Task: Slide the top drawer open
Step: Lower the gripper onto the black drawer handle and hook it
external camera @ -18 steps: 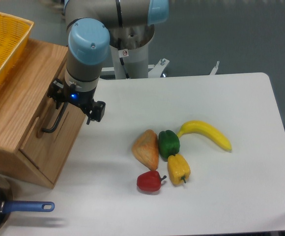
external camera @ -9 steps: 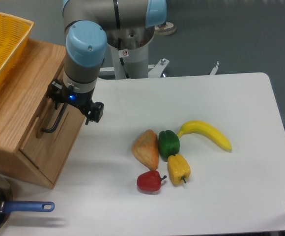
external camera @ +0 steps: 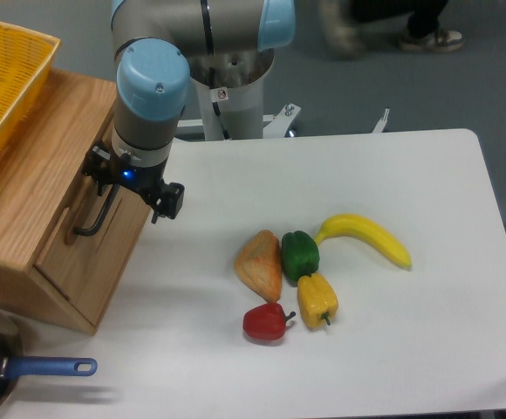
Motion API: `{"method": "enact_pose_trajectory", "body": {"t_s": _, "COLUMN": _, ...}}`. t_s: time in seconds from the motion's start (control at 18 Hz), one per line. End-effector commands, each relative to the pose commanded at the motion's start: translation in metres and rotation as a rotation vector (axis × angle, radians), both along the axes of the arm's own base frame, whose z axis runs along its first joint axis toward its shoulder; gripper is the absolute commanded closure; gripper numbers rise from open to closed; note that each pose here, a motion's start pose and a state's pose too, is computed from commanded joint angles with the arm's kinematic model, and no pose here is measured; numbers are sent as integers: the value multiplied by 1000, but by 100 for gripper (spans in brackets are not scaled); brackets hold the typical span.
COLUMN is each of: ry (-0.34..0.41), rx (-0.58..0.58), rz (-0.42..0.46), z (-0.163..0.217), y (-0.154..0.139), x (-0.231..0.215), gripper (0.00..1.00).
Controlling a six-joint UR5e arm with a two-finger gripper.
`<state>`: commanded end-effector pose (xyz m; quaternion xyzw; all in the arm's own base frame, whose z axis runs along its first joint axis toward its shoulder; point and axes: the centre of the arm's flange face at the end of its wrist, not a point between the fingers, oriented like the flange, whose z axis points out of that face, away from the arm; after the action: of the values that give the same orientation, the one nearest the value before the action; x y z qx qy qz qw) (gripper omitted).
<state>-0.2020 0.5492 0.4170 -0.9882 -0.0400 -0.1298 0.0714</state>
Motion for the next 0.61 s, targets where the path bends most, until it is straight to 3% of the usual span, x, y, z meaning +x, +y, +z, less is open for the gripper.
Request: {"method": "enact_pose_trajectory", "body": {"t_s": 0.61, "ry": 8, "rx": 4, "rz": -1, "z": 0, "y": 1, "x": -8, "gripper": 0}}
